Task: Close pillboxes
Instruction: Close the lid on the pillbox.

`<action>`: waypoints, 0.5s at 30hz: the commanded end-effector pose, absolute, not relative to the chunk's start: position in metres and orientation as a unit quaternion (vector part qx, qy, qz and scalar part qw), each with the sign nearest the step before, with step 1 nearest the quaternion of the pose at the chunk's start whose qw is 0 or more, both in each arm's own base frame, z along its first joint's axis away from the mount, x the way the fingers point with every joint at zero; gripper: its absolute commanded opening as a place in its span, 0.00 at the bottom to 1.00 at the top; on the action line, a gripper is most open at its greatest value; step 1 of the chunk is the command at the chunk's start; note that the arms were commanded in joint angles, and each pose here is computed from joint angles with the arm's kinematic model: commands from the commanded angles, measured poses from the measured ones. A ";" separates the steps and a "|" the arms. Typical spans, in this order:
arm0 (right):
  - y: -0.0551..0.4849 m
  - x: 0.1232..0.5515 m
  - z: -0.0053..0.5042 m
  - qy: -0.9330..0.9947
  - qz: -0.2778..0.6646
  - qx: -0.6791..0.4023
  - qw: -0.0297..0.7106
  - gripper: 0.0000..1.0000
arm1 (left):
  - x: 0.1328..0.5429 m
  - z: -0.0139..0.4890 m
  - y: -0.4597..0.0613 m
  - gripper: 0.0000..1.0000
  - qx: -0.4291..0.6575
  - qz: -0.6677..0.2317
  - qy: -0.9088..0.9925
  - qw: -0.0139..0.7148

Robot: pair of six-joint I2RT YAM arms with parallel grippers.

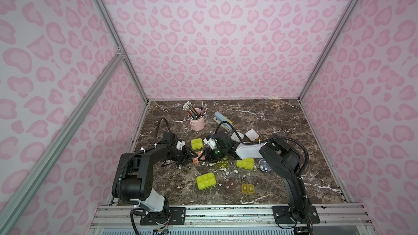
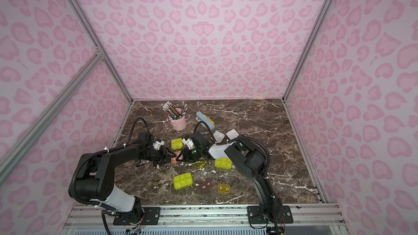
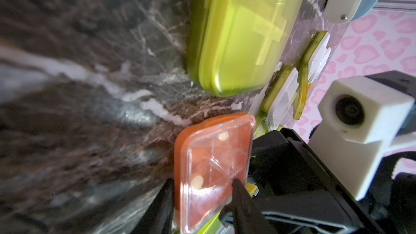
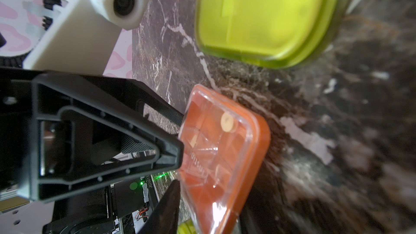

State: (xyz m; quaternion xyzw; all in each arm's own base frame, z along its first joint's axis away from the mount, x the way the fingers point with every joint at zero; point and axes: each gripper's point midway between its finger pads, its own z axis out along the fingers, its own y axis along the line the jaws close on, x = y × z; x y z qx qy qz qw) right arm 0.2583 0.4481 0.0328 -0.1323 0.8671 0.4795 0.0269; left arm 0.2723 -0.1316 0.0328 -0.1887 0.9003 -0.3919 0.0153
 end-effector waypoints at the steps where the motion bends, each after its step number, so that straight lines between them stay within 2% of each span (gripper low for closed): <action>1: 0.449 0.257 0.031 0.865 0.482 -0.137 0.029 0.44 | 0.273 0.037 -0.134 0.47 -0.181 -0.400 0.898 0.016; 15: 0.449 0.258 0.030 0.867 0.478 -0.136 0.031 0.58 | 0.273 0.035 -0.132 0.60 -0.182 -0.392 0.902 0.014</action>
